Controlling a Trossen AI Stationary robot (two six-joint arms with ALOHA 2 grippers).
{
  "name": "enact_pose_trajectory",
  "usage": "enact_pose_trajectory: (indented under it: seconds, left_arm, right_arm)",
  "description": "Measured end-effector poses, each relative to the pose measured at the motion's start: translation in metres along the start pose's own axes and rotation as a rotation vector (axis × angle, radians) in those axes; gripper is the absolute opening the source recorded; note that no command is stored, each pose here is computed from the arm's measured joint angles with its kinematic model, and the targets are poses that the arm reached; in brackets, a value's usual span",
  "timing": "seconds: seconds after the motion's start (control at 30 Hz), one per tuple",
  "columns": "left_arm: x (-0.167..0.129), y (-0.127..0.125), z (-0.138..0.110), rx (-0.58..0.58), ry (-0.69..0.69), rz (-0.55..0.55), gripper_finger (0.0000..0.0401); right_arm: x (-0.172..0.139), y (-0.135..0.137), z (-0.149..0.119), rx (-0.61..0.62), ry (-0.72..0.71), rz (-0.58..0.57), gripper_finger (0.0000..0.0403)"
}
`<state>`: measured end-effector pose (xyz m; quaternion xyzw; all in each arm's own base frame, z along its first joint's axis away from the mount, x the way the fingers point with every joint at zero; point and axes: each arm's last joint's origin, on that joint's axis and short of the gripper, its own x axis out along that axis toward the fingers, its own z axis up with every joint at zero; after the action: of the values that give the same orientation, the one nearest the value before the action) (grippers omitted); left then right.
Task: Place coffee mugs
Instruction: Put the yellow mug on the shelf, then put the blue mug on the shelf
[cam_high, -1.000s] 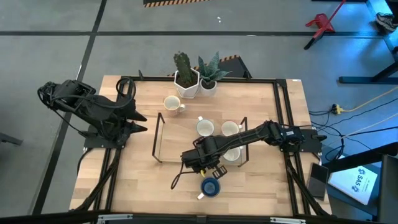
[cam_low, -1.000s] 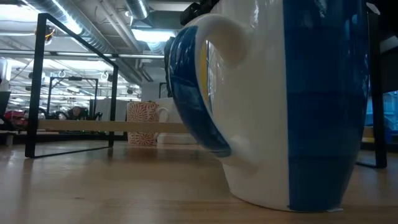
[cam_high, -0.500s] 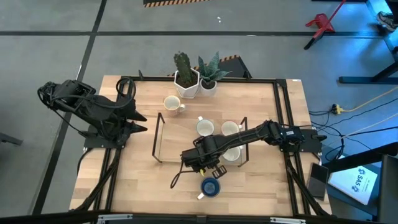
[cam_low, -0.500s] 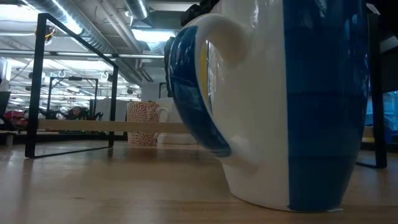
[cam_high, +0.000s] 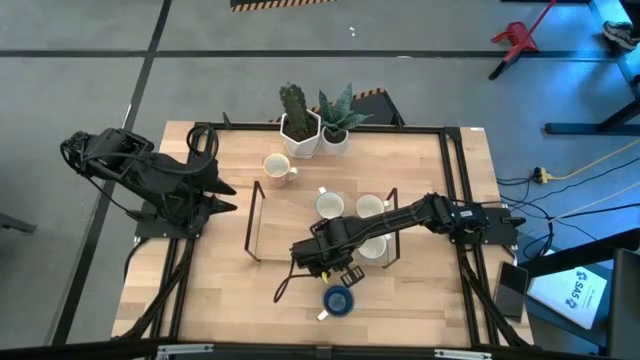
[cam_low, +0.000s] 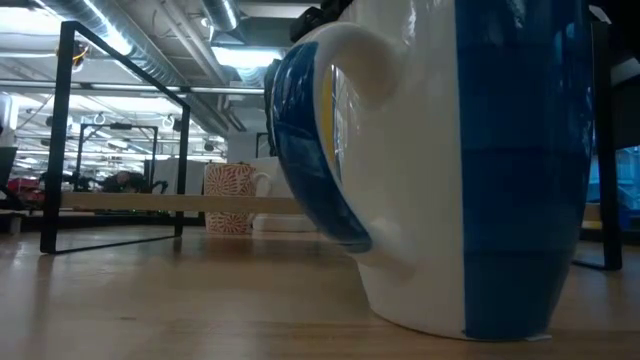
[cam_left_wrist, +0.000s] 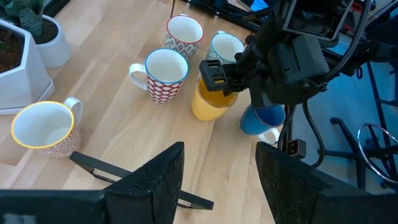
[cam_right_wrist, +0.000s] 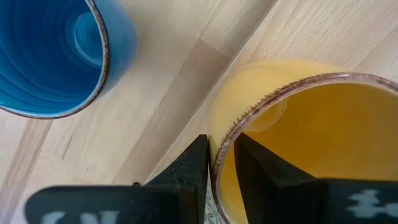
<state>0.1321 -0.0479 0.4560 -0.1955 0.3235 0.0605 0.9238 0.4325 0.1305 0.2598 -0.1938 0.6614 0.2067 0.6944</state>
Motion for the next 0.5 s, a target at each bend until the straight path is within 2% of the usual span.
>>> enact_pose_trajectory:
  seconds: [0.17,0.4,0.5]
  left_arm:
    - [-0.0001,0.0001,0.0000,-0.001,0.000,0.000,0.0194]
    - [-0.0001,0.0000,0.0000,0.001,0.000,0.000,0.0194]
    - [-0.0001,0.0001,0.0000,0.002,0.000,0.000,0.0194]
  right_arm:
    - [0.0000,0.0001,0.0001,-0.001,-0.004,0.009,0.0073]
    - [0.0000,0.0006,0.0001,0.014,-0.007,0.026,0.0131]
    - [-0.0003,0.0007,-0.0001,0.014,-0.005,0.027,0.0144]
